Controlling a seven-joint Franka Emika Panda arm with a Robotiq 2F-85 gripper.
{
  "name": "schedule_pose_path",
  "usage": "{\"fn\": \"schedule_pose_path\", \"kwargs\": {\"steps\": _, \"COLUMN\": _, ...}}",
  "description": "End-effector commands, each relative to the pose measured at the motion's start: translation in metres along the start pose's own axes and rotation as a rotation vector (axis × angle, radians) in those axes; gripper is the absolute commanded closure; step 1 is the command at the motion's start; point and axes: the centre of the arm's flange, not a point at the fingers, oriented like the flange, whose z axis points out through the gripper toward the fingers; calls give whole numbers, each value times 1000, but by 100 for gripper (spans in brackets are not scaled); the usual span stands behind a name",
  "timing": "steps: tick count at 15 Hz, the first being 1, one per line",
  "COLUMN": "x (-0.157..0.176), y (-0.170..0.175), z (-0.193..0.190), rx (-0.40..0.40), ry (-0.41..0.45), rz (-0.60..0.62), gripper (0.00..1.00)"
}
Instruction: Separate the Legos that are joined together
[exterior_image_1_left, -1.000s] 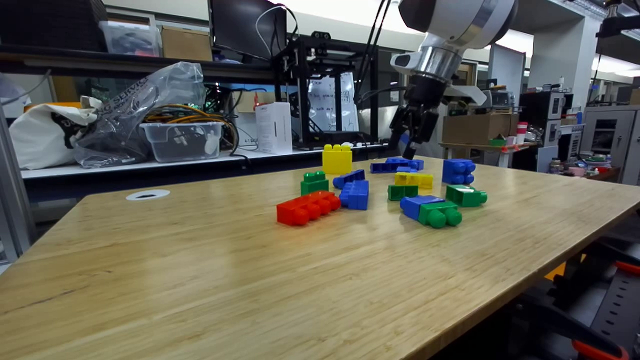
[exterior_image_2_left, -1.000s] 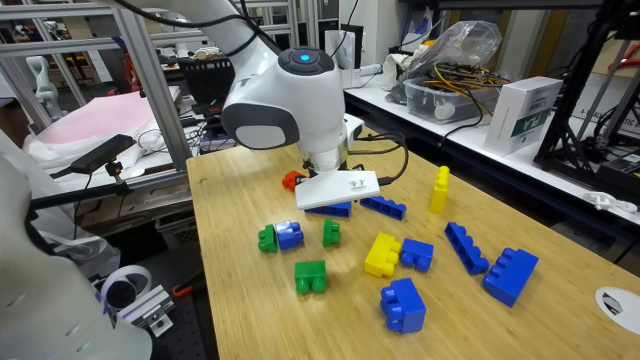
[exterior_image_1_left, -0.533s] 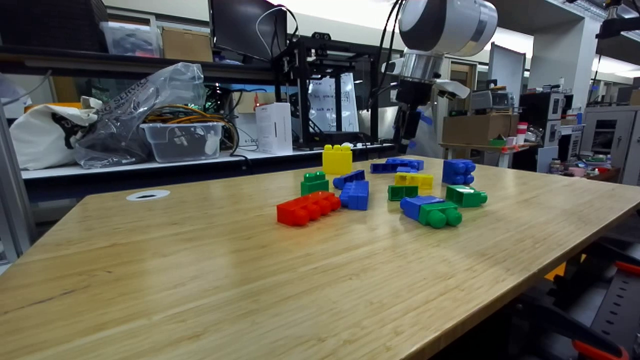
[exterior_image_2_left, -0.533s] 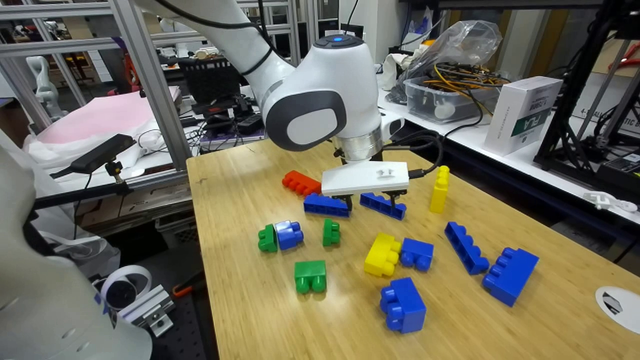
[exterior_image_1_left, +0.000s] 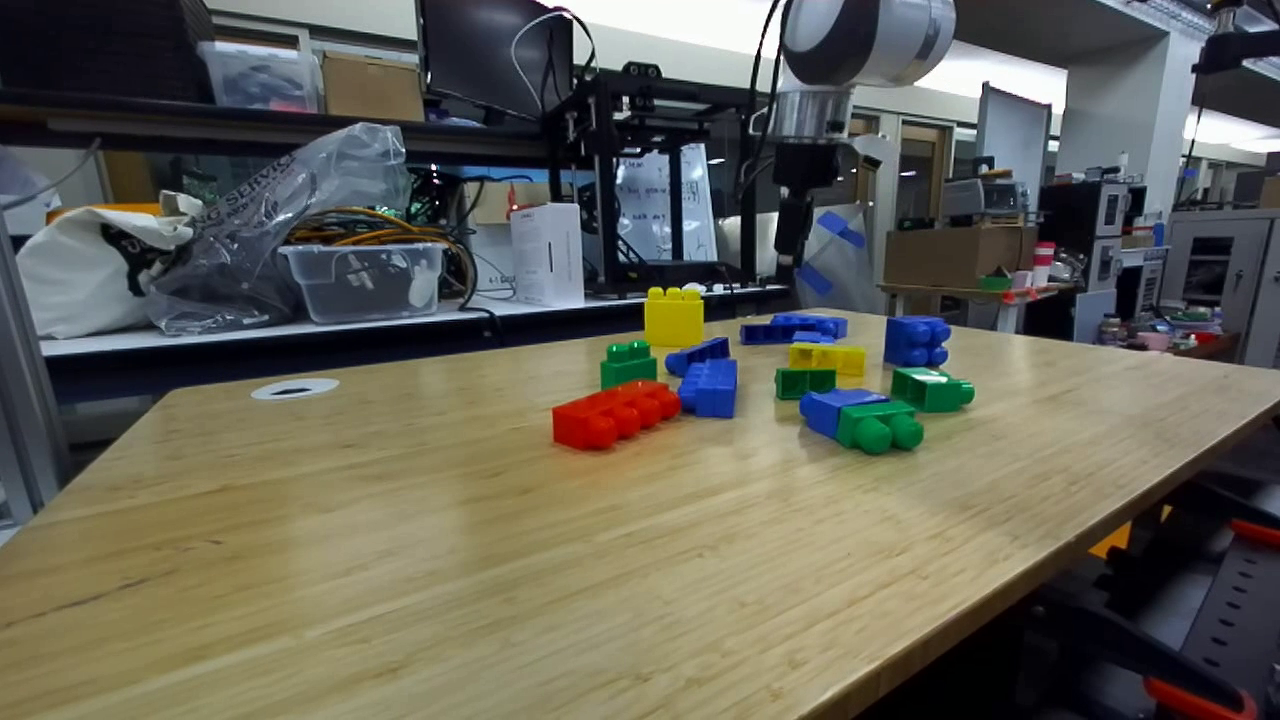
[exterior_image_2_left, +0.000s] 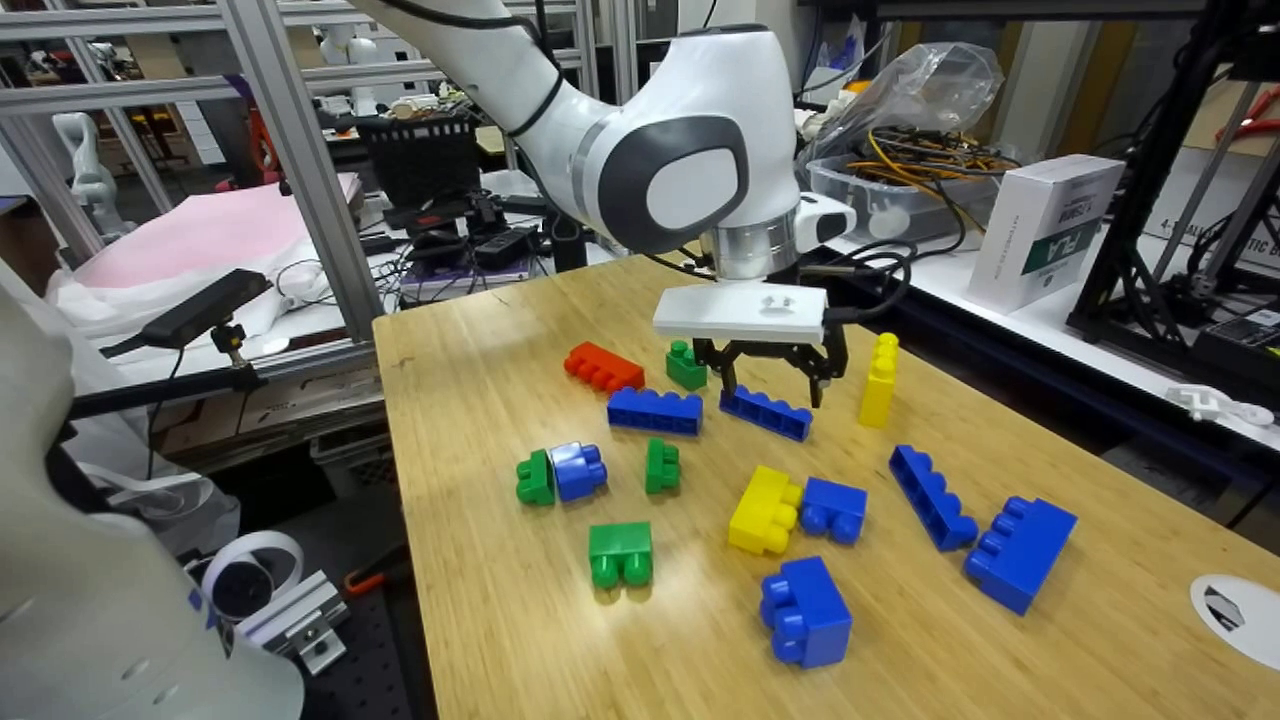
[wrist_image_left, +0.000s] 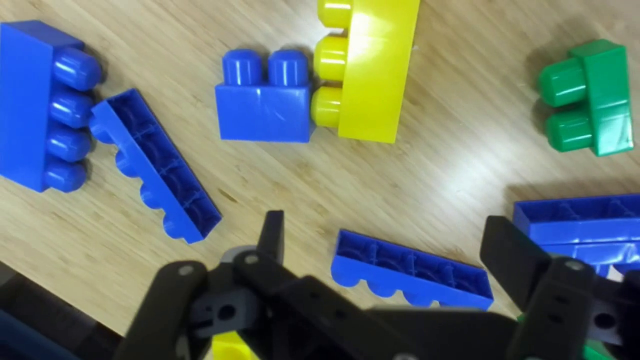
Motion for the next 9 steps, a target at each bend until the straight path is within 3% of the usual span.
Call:
{"fn": "schedule_pose_path", "kwargs": {"steps": 1, "x": 6, "y": 3, "z": 1, "rx": 20, "ry": -87, "rz": 38, "gripper": 0}}
{"fn": "schedule_pose_path", "kwargs": {"steps": 6, "x": 1, "y": 1, "z": 0, "rx": 72, "ry": -200, "rz": 44, "gripper": 0}}
{"fn": "schedule_pose_path", "kwargs": {"steps": 7, "x": -3, "y": -2, "z": 0, "rx": 62, "ry": -155, "rz": 41, "gripper": 0}}
{"fn": "schedule_pose_path", "kwargs": {"steps": 9, "x": -3, "y": -2, "z": -1, "rx": 71, "ry": -170, "rz": 42, "gripper": 0}}
